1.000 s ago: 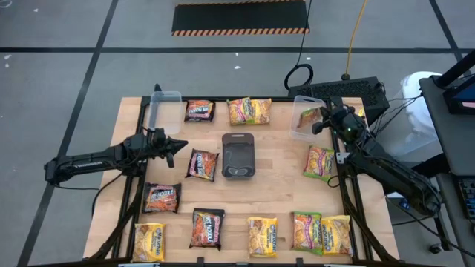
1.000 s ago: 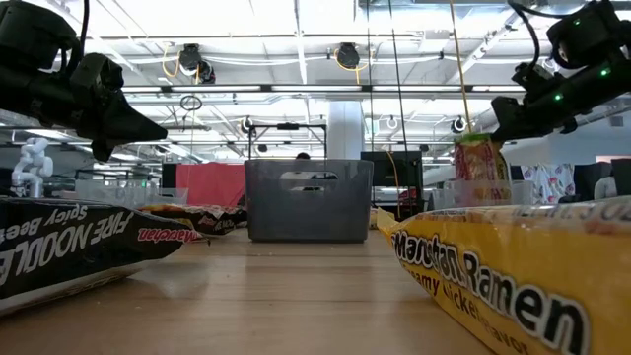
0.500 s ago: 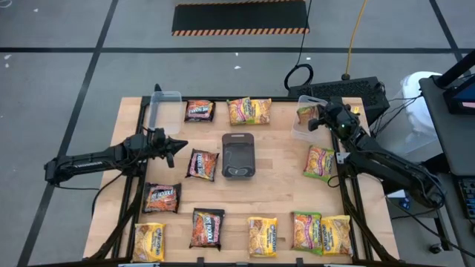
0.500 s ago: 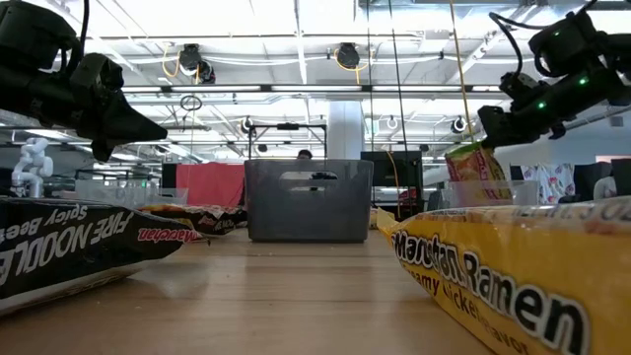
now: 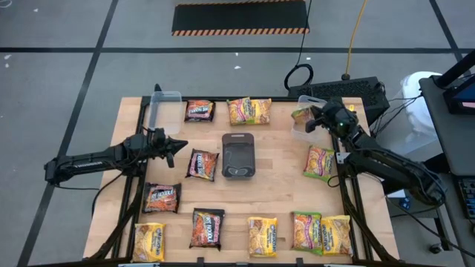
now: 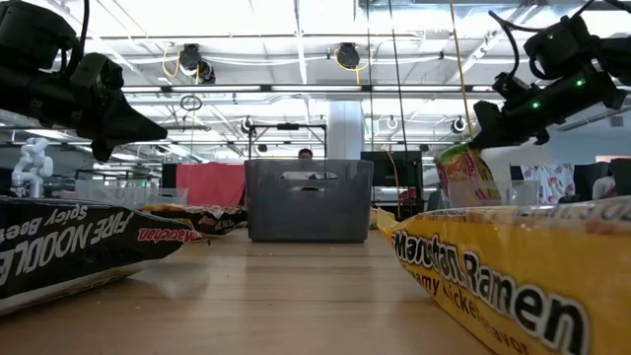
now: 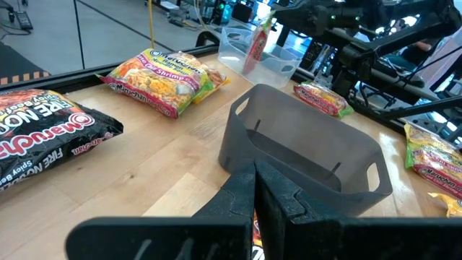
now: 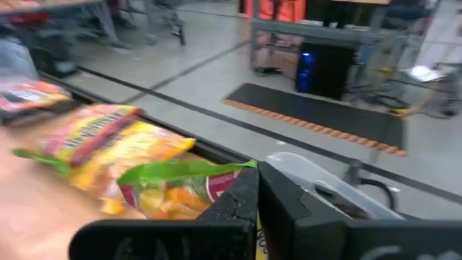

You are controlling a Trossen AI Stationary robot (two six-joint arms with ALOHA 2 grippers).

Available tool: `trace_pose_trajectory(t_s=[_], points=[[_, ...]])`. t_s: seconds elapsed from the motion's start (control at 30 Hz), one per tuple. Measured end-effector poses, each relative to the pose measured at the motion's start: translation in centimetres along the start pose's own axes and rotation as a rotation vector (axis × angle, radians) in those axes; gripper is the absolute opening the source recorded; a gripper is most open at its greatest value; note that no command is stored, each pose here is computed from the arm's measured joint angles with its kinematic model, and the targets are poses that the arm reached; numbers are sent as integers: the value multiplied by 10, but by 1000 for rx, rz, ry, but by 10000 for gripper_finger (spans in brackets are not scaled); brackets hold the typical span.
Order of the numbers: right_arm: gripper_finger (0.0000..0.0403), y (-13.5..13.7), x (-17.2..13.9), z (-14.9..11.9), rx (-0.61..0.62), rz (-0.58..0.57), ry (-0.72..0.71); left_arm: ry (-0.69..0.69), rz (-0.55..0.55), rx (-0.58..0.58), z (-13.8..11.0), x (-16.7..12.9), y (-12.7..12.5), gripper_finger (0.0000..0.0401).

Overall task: Sort Maruchan noodles
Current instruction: Put the middle left green noodle pack into the right transparent bin

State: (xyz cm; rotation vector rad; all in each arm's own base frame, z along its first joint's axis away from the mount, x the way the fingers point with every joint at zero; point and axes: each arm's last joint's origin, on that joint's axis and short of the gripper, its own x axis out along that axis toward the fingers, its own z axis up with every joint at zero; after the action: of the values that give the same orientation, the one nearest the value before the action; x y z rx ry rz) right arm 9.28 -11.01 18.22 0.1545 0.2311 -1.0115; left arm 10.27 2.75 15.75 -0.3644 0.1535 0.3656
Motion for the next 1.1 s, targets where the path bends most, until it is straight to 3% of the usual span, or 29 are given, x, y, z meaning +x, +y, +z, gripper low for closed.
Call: trace_pose_trajectory(t_s=[0.23, 0.4, 1.1], points=[[0, 0, -6, 3, 38, 23, -27, 0, 0, -3, 0, 0, 0, 6], [0, -1, -11, -3, 41, 20, 31, 0, 0, -3, 0, 0, 0, 6], [0, 14, -30, -13, 72, 205, 119, 0, 0, 2, 0, 0, 0, 6]])
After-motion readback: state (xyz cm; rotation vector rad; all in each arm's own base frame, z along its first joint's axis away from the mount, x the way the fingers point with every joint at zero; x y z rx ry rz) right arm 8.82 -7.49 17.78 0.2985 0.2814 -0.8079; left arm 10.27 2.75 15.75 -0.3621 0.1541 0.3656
